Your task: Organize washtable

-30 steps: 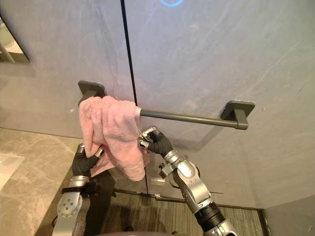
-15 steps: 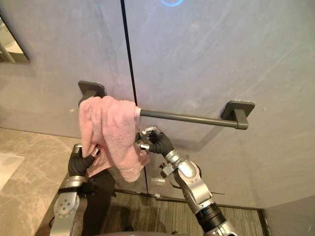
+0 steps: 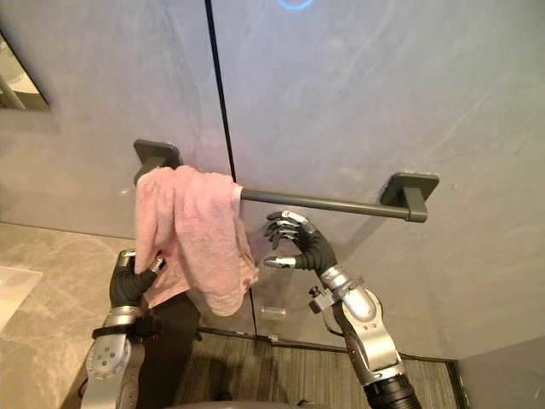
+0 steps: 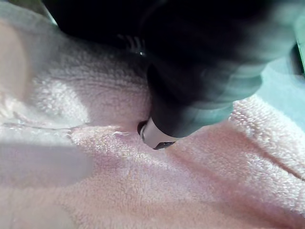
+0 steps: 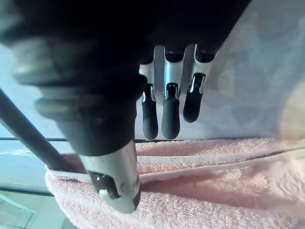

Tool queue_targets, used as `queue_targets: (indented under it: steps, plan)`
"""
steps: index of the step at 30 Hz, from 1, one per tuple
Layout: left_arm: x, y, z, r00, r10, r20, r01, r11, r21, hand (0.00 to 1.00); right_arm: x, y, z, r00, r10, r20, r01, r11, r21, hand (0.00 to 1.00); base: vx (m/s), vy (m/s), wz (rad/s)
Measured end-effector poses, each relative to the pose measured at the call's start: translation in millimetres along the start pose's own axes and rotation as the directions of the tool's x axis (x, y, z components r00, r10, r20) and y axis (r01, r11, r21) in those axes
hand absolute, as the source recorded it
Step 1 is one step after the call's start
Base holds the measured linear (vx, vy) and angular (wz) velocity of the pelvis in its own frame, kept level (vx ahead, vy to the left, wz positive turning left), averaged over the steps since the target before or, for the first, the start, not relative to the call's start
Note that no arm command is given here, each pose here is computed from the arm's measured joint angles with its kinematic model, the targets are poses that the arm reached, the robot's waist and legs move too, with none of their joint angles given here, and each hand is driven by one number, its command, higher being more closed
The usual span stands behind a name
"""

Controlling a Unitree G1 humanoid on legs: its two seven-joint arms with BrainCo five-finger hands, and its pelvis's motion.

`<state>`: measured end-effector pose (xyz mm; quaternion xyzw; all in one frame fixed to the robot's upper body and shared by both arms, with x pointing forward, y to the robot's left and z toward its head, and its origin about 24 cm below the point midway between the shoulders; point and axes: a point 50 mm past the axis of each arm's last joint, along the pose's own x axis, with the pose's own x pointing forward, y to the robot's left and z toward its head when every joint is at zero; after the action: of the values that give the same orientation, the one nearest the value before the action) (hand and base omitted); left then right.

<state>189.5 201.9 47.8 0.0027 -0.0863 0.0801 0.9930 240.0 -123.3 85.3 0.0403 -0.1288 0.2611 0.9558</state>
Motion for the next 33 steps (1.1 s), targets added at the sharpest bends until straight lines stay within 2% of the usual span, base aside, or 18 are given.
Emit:
queue_targets:
  steps: [10, 23, 24, 33]
  plan:
    - [0.1, 6.0, 0.8, 1.000, 0.025, 0.003, -0.025, 1.000, 0.010, 1.00, 2.0, 2.2, 0.4, 1.000, 0.010, 0.004, -0.010, 1.000, 0.002, 0.00, 0.00, 0.000, 0.00]
    - [0.6, 1.5, 0.5, 1.000, 0.028, 0.006, -0.028, 1.000, -0.013, 1.00, 32.5, 32.1, -2.8, 0.990, 0.140, 0.027, -0.141, 0.989, 0.045, 0.00, 0.00, 0.000, 0.00]
    - [0.8, 0.8, 0.5, 1.000, 0.025, 0.006, -0.025, 1.000, -0.014, 1.00, 33.5, 33.9, -4.1, 0.989, 0.145, 0.022, -0.146, 0.988, 0.048, 1.00, 0.00, 0.000, 0.03]
    - [1.1, -4.8, 0.0, 1.000, 0.011, 0.005, -0.011, 0.999, -0.030, 1.00, 39.6, 45.0, -11.0, 0.983, 0.181, -0.003, -0.180, 0.981, 0.066, 1.00, 0.00, 0.000, 0.02]
